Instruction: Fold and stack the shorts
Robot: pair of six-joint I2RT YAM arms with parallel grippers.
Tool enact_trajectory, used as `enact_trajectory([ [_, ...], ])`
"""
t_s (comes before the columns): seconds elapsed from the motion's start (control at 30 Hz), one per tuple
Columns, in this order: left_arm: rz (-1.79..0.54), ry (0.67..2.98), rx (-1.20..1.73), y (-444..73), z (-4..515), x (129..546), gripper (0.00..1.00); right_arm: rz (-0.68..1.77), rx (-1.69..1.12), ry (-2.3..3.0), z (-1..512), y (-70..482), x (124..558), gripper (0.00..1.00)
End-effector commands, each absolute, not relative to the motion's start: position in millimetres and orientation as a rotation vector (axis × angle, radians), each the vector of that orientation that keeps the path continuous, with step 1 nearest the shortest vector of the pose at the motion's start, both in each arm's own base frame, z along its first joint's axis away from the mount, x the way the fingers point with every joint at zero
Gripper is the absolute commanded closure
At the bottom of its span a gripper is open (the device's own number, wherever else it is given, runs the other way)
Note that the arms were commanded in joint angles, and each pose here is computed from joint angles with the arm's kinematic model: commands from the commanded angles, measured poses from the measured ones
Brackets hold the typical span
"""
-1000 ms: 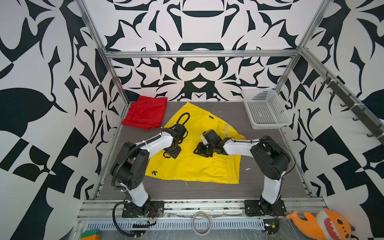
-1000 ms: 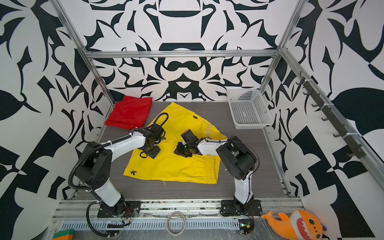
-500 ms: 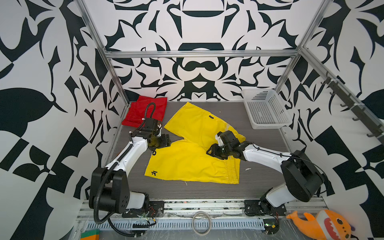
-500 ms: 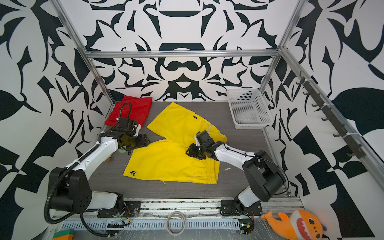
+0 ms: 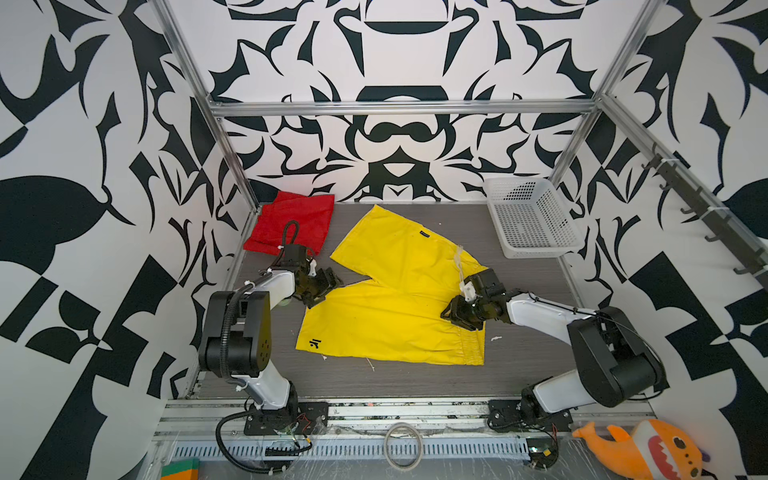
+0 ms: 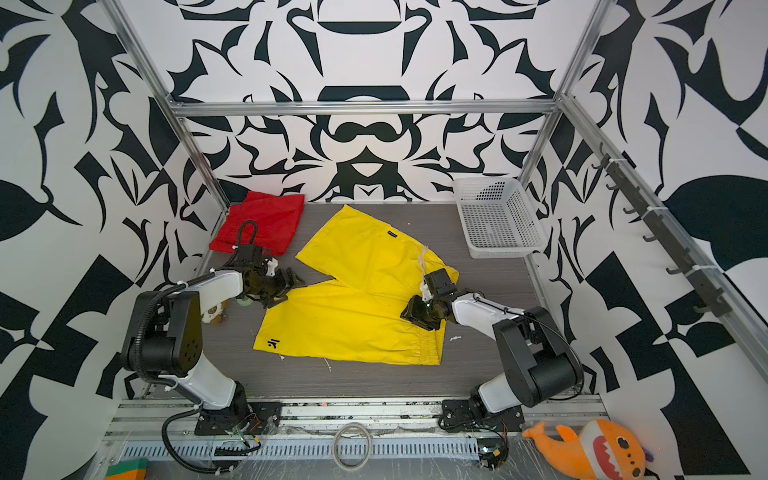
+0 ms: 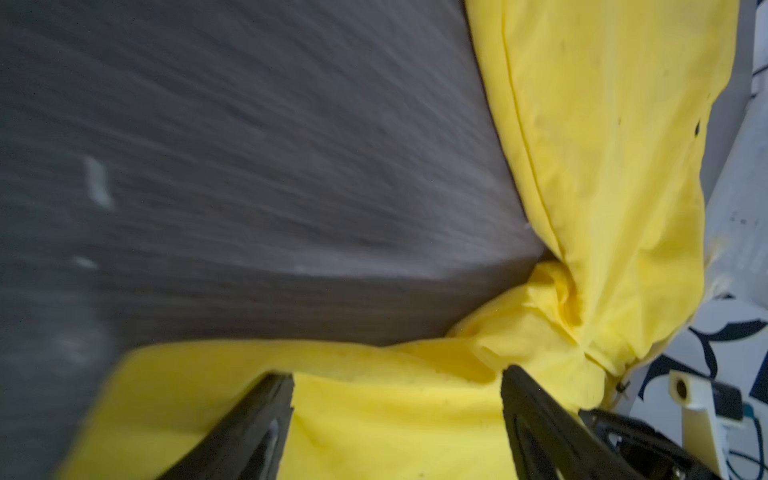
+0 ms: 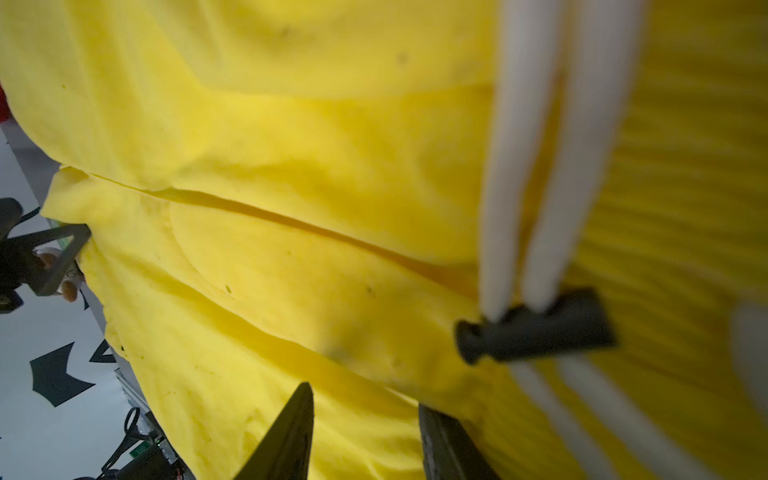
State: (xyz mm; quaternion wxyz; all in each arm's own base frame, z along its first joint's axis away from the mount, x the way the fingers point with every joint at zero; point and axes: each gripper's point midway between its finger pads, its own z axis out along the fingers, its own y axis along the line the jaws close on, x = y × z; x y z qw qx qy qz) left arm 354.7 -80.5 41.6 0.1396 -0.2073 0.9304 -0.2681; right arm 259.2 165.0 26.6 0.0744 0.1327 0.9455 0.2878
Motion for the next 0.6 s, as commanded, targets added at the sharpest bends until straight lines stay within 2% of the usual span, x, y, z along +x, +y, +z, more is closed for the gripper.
enact_trajectory([
  [0.0,-0.696,2.671,-0.757,-48.7,29.5,359.2,0.16,0.573,0.457,3.032,-5.8,117.4,217.3,0.53],
  [0.13,-0.821,2.58,-0.647,-66.2,76.9,365.4,0.16,0.592,0.388,2.981,19.2,122.0,236.6,0.53],
  [0.27,-0.938,2.498,-0.482,-101.0,128.8,355.8,0.16,0.723,0.314,2.862,62.5,140.4,261.2,0.53],
  [0.4,-0.875,2.587,-0.495,-103.1,132.8,324.1,0.16,0.696,0.25,2.826,92.4,134.8,259.2,0.51],
  [0.57,-0.776,2.657,-0.766,-84.9,112.9,262.6,0.16,0.678,0.511,2.785,96.7,90.9,232.5,0.42],
])
